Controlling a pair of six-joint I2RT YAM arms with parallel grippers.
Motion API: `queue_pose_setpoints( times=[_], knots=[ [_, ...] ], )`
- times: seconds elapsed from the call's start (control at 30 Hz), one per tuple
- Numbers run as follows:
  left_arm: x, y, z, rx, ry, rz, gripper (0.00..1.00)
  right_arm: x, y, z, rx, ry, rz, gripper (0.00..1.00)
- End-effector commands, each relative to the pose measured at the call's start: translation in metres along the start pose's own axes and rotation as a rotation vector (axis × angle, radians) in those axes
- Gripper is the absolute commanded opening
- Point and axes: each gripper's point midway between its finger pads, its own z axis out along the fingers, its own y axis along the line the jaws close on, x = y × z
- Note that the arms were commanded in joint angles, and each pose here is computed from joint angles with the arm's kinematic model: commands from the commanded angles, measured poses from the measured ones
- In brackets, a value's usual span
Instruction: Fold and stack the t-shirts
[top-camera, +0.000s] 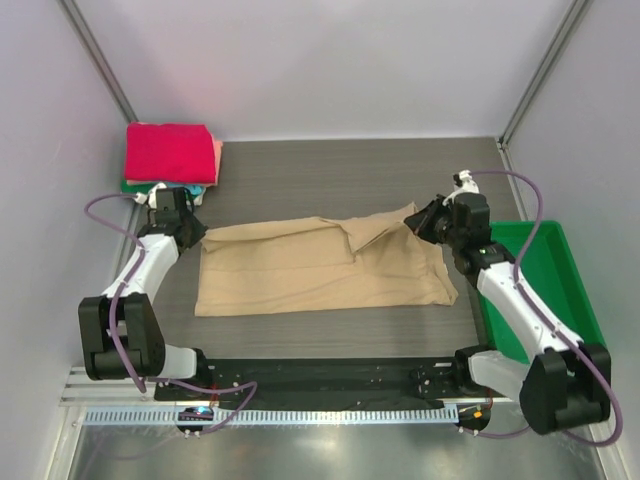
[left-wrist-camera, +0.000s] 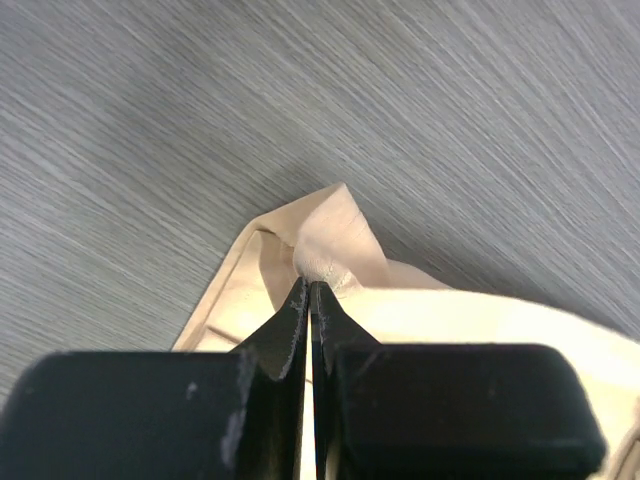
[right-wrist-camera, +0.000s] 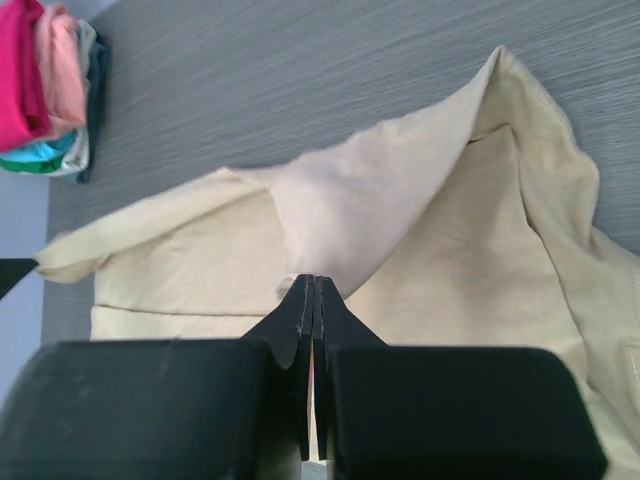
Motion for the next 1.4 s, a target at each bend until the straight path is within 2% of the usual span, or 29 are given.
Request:
queue_pose_setpoints(
  times=[0.0, 0.23, 0.53, 0.63, 0.77, 0.87, 0.97, 1.0, 1.03, 1.13, 1.27, 1.37],
  knots=[
    [-0.02, -0.001, -0.006, 0.003, -0.087, -0.03, 0.0, -0.018, 0.001, -0.026, 0.0, -0.114, 0.032, 0.01],
    [-0.025, 0.009, -0.004, -0.055, -0.115, -0.022, 0.0, -0.007, -0.019, -0.059, 0.077, -0.146, 0.065, 0.01],
    [-0.02, 0.008, 0.005, -0.045, -0.105, -0.019, 0.0, 0.024, -0.048, -0.065, 0.161, -0.114, 0.144, 0.01],
    [-0.023, 0.004, 0.001, -0.029, -0.116, -0.017, 0.0, 0.031, -0.055, -0.07, 0.191, -0.108, 0.159, 0.01],
    [-0.03, 0.011, -0.019, -0.055, -0.145, -0.032, 0.01, 0.046, -0.08, -0.086, 0.32, -0.106, 0.212, 0.01],
    [-0.045, 0.026, -0.046, -0.108, -0.238, -0.067, 0.11, 0.048, -0.097, -0.101, 0.418, -0.154, 0.263, 0.01],
    [-0.067, 0.033, -0.076, -0.119, -0.359, -0.091, 0.28, 0.047, -0.102, -0.11, 0.447, -0.194, 0.296, 0.01],
    [-0.073, 0.034, -0.085, -0.113, -0.386, -0.085, 0.55, 0.047, -0.101, -0.11, 0.438, -0.19, 0.305, 0.07],
    [-0.078, 0.033, -0.092, -0.104, -0.407, -0.082, 0.63, 0.048, -0.1, -0.11, 0.438, -0.187, 0.311, 0.28],
    [-0.091, 0.031, -0.115, -0.074, -0.468, -0.067, 0.72, 0.053, -0.096, -0.11, 0.41, -0.17, 0.32, 0.67],
    [-0.08, -0.005, -0.114, 0.113, -0.385, 0.008, 0.71, 0.052, -0.078, -0.107, 0.309, -0.154, 0.315, 0.72],
    [-0.058, -0.019, -0.094, 0.147, -0.285, 0.031, 0.69, 0.05, -0.049, -0.094, 0.16, -0.114, 0.313, 0.72]
  ],
)
